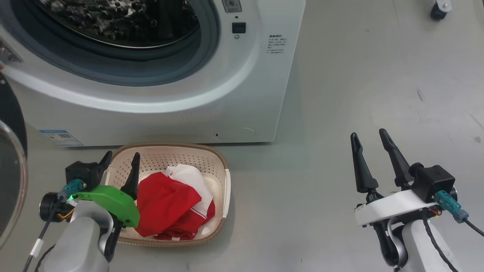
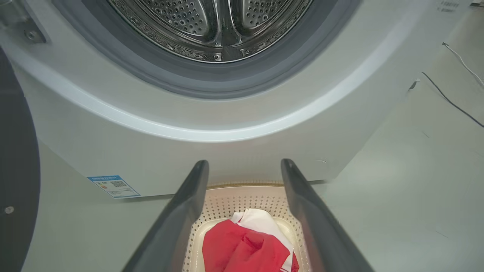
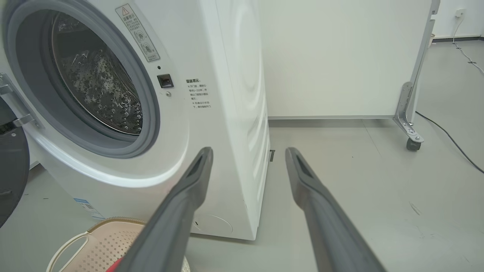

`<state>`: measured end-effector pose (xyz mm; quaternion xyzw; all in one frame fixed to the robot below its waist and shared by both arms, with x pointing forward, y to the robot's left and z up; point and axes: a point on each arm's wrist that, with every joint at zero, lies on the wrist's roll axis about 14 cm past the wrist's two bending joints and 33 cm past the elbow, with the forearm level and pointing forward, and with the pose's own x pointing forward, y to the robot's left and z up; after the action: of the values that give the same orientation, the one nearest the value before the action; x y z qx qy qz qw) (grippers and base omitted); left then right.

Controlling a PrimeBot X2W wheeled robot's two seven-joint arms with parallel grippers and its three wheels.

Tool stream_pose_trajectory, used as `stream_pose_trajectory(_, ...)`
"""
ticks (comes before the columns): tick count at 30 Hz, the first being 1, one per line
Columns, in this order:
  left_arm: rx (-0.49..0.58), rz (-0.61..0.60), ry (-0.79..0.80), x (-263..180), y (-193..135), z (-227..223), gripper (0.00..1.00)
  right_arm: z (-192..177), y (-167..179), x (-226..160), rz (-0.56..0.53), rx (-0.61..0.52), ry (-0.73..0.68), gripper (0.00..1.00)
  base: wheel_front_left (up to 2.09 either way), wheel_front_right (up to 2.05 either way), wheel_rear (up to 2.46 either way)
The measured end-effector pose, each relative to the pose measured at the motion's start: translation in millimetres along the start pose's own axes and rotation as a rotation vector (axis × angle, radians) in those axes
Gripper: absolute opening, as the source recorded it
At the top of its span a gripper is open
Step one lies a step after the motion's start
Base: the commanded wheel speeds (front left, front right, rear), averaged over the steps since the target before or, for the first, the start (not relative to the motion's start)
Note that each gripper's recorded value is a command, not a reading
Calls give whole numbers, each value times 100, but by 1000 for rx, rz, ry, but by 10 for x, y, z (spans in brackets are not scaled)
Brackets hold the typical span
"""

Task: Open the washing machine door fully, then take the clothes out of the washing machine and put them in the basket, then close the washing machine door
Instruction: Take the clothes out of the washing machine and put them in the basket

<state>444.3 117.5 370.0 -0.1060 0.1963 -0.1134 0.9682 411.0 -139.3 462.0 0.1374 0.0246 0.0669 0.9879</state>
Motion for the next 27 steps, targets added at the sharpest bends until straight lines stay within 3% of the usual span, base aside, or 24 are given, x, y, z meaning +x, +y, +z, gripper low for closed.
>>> stream_pose_trajectory(13, 9, 43, -268, -590, 98, 727, 100, 151, 278, -193, 76, 6, -38, 100, 0, 0, 0)
stream_pose_trajectory(27, -3, 77, -344, -1142, 63, 669, 100, 328, 381, -389, 99, -2, -90, 100, 0, 0, 0)
